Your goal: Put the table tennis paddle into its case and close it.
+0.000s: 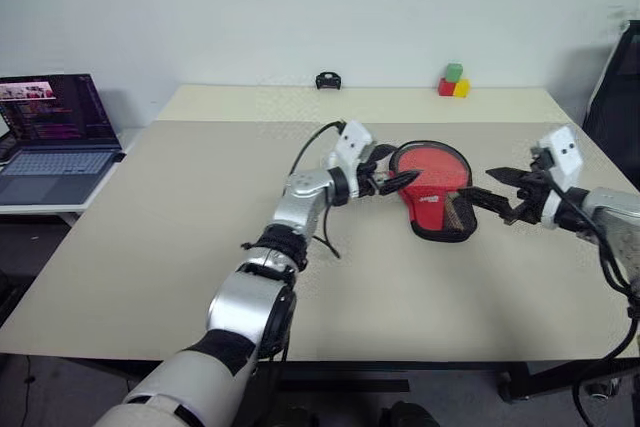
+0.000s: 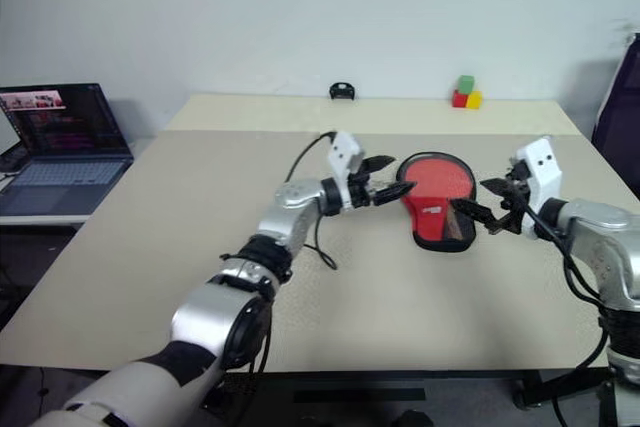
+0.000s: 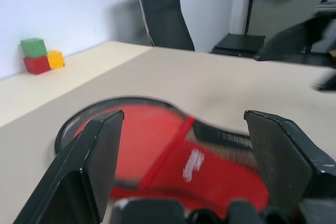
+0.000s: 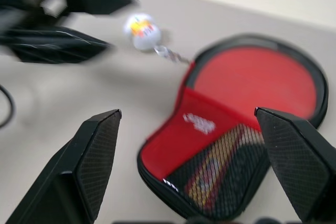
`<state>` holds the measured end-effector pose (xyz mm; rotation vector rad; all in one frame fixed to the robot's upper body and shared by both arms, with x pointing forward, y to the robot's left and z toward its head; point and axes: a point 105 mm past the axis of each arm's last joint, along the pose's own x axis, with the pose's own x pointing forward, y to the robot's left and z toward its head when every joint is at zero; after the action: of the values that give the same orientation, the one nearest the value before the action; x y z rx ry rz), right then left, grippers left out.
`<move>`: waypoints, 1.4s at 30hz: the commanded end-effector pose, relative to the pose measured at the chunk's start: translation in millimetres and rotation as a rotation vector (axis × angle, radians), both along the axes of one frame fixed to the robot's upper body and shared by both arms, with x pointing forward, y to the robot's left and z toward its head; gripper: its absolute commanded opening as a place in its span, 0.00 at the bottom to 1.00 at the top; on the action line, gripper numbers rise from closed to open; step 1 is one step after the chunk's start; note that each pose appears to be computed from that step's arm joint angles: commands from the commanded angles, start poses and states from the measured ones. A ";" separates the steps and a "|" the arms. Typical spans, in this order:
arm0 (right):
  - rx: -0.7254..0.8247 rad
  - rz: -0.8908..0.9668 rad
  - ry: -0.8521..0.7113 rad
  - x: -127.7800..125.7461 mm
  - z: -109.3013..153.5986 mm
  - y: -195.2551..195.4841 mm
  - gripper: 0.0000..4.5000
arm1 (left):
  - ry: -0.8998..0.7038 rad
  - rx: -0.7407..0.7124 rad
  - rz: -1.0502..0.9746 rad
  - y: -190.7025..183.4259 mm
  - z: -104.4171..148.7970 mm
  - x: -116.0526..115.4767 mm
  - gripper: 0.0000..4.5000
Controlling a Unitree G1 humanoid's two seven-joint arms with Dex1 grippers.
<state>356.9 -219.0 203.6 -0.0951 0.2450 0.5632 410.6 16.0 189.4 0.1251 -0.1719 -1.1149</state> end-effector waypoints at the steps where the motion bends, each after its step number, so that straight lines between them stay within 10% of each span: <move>1: -0.002 -0.057 -0.025 15.7 8.9 -10.5 0.99 | -0.035 -0.006 -0.037 24.0 14.9 -16.7 0.89; 15: 0.014 -0.262 0.142 75.3 -42.5 -30.8 0.99 | -0.022 0.062 0.065 95.1 33.8 -63.0 0.89; 36: 0.078 -0.206 0.321 75.8 -94.3 -11.4 0.99 | -0.045 0.094 0.132 104.6 39.2 -60.9 0.89; 42: 0.159 -0.225 0.347 77.0 -96.9 -4.6 0.65 | -0.047 0.108 0.140 107.9 37.9 -61.9 0.89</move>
<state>435.9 -220.8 114.2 0.1623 0.5107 0.3993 353.9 125.0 212.9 0.2266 -0.0825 -0.9716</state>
